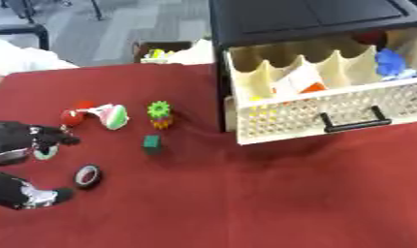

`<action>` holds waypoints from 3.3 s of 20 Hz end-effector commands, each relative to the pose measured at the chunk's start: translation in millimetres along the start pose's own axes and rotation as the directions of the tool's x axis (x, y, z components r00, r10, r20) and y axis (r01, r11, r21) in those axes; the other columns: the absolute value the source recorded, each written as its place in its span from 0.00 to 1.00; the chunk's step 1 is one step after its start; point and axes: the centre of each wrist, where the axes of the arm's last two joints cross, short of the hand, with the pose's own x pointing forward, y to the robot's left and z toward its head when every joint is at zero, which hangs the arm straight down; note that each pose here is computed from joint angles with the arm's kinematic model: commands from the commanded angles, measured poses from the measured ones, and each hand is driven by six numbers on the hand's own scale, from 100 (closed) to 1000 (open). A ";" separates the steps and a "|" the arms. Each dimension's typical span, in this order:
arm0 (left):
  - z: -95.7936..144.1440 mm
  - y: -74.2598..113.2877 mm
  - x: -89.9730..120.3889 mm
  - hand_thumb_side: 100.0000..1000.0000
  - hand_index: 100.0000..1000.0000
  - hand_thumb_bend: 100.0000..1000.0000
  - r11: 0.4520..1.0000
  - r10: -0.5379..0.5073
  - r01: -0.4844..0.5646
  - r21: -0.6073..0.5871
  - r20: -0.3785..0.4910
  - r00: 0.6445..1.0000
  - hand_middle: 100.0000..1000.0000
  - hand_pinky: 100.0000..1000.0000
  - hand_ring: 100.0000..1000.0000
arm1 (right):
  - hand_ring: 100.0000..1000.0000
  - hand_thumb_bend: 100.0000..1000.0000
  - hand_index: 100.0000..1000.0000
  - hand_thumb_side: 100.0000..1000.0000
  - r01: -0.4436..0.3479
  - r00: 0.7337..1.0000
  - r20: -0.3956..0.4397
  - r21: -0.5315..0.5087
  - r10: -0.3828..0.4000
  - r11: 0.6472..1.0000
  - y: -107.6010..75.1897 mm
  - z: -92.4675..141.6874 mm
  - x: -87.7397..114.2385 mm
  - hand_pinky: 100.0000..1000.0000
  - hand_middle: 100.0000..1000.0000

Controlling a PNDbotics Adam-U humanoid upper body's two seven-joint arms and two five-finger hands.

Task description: Pick up objects from table and place into drawer.

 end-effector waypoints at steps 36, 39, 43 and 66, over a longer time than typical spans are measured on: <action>-37.1 -5.4 -12.9 0.92 0.96 0.37 0.996 0.068 -0.072 -0.059 -0.060 0.996 0.68 0.48 0.60 | 0.44 0.00 0.73 1.00 0.001 1.000 0.010 -0.013 -0.001 1.000 -0.3 -4.9 2.1 0.31 0.43; -39.4 -7.7 -15.1 0.92 0.97 0.39 0.998 0.017 -0.023 -0.062 -0.103 0.995 0.70 0.48 0.62 | 0.44 0.00 0.73 1.00 0.000 1.000 0.009 -0.013 0.000 1.000 -0.3 -4.2 2.0 0.31 0.43; -41.4 -11.5 -17.6 0.92 0.97 0.39 0.998 -0.019 0.009 -0.064 -0.156 0.988 0.69 0.48 0.62 | 0.44 0.00 0.73 1.00 0.000 1.000 0.006 -0.013 0.000 1.000 0.1 -3.4 1.8 0.31 0.43; -54.5 -30.6 -16.5 0.93 0.94 0.38 0.996 0.033 -0.050 -0.079 -0.199 0.979 0.62 0.43 0.55 | 0.44 0.00 0.72 1.00 0.012 1.000 0.002 -0.032 -0.012 0.999 1.0 -4.2 1.8 0.31 0.43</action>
